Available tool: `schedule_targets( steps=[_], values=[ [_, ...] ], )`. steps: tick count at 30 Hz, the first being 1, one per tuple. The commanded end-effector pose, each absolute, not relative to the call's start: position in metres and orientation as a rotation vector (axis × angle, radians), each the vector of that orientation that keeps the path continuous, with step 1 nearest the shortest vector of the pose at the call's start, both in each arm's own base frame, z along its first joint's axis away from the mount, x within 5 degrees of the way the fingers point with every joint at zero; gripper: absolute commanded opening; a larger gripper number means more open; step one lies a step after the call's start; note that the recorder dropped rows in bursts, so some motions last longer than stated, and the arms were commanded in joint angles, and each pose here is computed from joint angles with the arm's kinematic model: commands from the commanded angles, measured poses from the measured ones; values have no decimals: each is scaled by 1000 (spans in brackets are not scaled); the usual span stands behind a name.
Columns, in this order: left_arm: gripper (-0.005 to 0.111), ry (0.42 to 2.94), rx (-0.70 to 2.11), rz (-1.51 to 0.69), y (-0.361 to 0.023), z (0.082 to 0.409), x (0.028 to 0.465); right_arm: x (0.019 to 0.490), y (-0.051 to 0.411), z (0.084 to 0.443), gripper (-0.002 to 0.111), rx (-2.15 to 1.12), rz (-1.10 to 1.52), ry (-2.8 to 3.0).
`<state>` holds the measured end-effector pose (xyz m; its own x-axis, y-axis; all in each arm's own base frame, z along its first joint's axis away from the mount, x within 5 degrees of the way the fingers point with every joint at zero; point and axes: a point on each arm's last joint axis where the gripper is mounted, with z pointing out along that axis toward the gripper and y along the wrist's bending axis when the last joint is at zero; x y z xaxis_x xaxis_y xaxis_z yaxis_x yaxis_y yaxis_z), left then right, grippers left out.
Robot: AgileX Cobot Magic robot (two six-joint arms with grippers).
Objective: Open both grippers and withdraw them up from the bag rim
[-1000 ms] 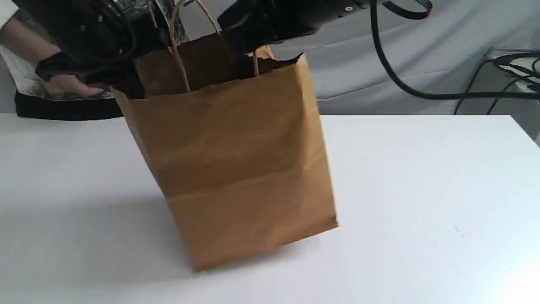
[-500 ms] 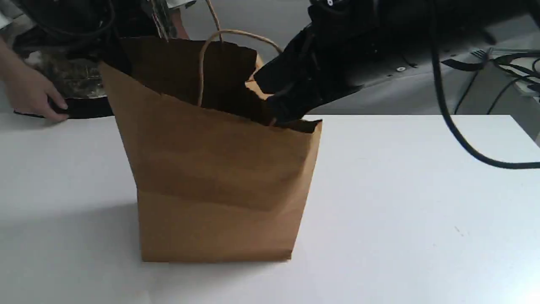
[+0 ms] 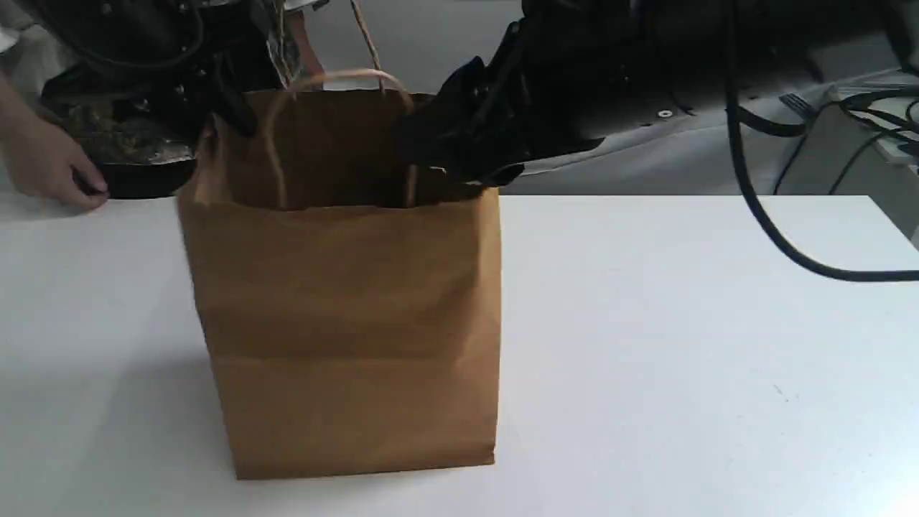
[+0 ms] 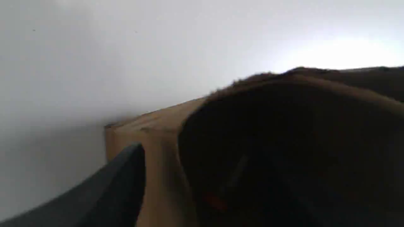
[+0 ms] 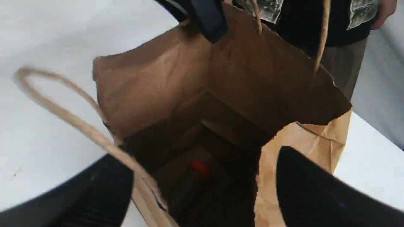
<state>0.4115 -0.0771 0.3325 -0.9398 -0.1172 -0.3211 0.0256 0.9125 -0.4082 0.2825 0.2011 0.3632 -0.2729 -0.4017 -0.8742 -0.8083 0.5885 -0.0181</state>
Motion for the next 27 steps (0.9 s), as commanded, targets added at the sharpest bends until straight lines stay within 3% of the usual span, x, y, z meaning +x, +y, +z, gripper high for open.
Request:
schedule_targets(
  steps=[1,18,27],
  values=[
    [59,2709,-65,-630,-79,338,409,285,201,363,67,-943,538,1876],
    [59,2568,-125,-472,-36,392,382,277,191,380,67,-943,467,1821],
    [59,2373,-98,-456,-14,456,329,258,159,403,64,-808,293,1914]
  ],
)
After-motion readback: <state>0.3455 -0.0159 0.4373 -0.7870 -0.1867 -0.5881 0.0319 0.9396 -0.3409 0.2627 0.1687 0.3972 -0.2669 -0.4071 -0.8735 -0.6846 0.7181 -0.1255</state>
